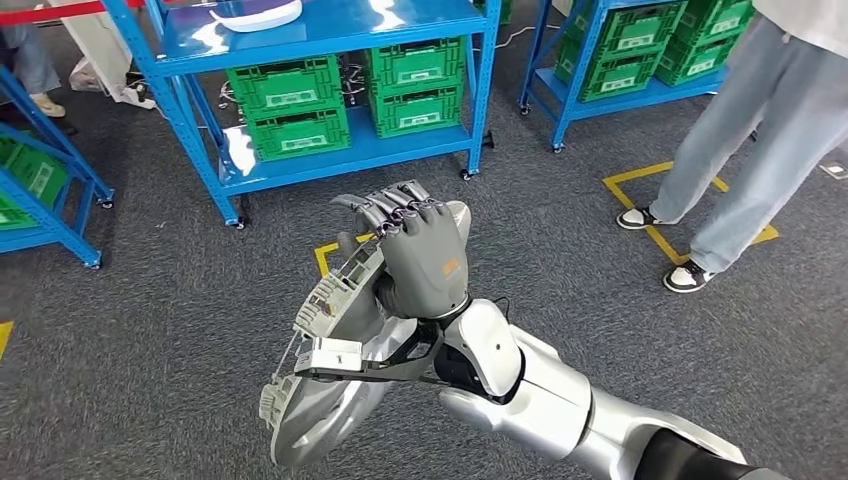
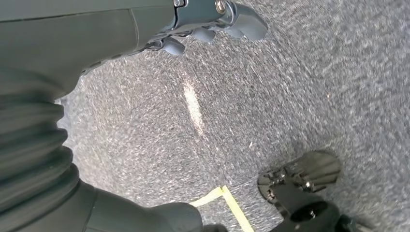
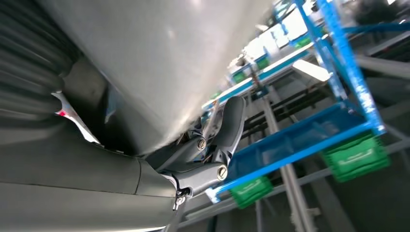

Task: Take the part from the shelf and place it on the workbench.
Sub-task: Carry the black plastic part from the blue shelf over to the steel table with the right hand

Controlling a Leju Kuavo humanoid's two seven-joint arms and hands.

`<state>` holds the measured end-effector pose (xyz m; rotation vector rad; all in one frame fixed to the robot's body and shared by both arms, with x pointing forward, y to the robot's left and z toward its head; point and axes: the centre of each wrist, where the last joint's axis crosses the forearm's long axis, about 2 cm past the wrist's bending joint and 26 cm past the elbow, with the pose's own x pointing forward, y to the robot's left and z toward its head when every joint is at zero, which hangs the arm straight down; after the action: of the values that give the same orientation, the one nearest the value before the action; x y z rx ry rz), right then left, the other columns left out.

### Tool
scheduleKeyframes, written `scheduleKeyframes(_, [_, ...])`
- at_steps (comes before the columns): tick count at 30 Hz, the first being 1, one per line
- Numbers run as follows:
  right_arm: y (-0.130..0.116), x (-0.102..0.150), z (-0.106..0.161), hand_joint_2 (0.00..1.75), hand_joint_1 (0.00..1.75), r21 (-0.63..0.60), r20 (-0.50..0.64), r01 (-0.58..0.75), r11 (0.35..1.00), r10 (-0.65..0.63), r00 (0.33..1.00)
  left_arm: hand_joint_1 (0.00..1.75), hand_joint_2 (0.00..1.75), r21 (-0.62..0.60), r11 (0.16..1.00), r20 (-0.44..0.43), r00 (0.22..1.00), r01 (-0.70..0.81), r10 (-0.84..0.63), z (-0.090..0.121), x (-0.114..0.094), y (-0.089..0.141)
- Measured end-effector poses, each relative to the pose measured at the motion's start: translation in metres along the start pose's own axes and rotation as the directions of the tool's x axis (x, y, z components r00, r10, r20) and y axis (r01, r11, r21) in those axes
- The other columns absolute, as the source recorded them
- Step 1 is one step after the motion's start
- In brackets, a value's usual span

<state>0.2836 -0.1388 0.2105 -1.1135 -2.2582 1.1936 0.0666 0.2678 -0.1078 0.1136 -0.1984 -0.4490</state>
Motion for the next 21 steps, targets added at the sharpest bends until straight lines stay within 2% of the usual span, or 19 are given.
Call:
scheduleKeyframes(13, [-0.0029, -0.0008, -0.008, 1.75, 1.75, -0.005, 0.004, 0.005, 1.0, -0.005, 1.0, 0.0, 1.75, 0.001, 1.0, -0.004, 1.0, -0.002, 0.002, 0.0005, -0.008, -0.0027])
scheduleKeyframes(21, [-0.0034, -0.001, -0.0095, 1.75, 1.75, -0.011, 0.01, 0.011, 1.0, -0.011, 1.0, 0.0, 1.75, 0.005, 1.0, 0.0, 1.0, -0.002, 0.002, 0.0002, -0.0061, -0.0012])
